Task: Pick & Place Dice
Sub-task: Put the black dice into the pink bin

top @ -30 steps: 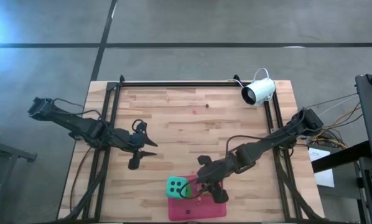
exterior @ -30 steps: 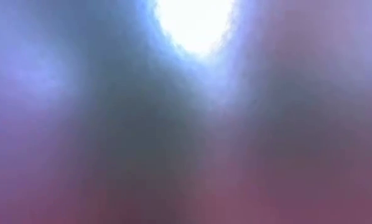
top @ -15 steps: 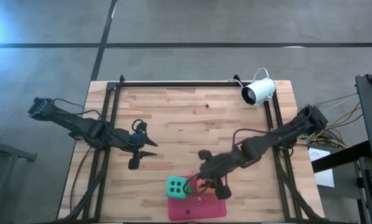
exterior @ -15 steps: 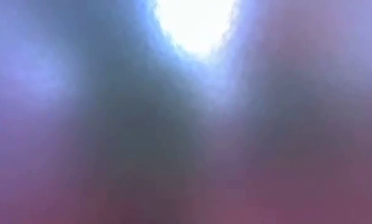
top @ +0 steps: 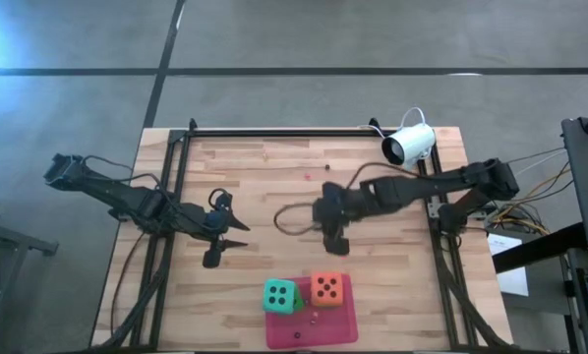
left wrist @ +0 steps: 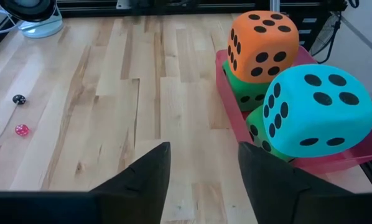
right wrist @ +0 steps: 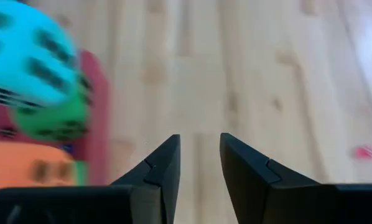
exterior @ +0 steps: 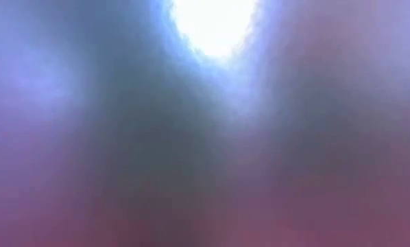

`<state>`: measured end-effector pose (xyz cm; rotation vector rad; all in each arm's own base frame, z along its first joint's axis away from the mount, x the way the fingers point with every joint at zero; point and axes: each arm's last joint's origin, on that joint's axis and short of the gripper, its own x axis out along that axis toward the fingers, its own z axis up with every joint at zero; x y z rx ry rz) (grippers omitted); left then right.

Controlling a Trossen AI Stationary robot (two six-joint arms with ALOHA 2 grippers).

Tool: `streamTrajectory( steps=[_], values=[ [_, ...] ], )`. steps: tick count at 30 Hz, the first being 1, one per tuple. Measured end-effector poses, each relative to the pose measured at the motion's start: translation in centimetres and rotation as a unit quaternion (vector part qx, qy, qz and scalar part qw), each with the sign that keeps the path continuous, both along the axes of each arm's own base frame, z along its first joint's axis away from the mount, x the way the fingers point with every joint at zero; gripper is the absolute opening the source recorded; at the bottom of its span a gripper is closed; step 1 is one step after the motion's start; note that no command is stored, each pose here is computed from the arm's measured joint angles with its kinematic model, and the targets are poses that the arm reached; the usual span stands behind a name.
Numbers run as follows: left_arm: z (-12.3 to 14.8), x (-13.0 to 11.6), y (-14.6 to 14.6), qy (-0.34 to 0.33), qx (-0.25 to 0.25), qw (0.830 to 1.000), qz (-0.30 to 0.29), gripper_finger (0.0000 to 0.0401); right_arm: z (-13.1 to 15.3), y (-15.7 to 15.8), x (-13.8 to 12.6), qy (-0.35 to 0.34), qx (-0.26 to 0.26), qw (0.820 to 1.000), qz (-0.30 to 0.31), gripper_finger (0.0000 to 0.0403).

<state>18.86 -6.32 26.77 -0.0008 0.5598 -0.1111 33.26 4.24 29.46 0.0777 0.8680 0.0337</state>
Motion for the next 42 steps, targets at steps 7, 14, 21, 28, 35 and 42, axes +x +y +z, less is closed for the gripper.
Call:
streamTrajectory(
  steps=[7, 14, 21, 28, 35, 42],
  values=[
    [0.0, 0.0, 0.0, 0.002, 0.001, 1.000, 0.000, 0.0202, -1.1, -4.4, -0.3, 0.033, -0.027, 0.999, -0.033, 0.0096],
    [0.0, 0.0, 0.0, 0.002, 0.001, 1.000, 0.000, 0.0204, -3.6, -7.2, -1.2, 0.052, -0.033, 0.996, -0.066, 0.0085],
    [0.0, 0.0, 0.0, 0.002, 0.002, 1.000, -0.001, 0.0190, -5.7, -9.0, -2.8, 0.051, -0.040, 0.994, -0.086, 0.0075],
    [0.0, 0.0, 0.0, 0.002, 0.002, 1.000, -0.001, 0.0176, -6.2, -10.8, -5.5, 0.035, -0.020, 0.995, -0.089, 0.0063],
    [0.0, 0.0, 0.1, -0.003, 0.014, 1.000, 0.018, 0.0165, -6.7, -10.9, -6.5, 0.026, -0.012, 0.996, -0.089, 0.0053],
    [0.0, 0.1, 0.2, -0.007, 0.006, 0.999, 0.038, 0.0162, -7.3, -11.2, -5.7, 0.033, -0.036, 0.997, -0.058, 0.0082]
  ],
)
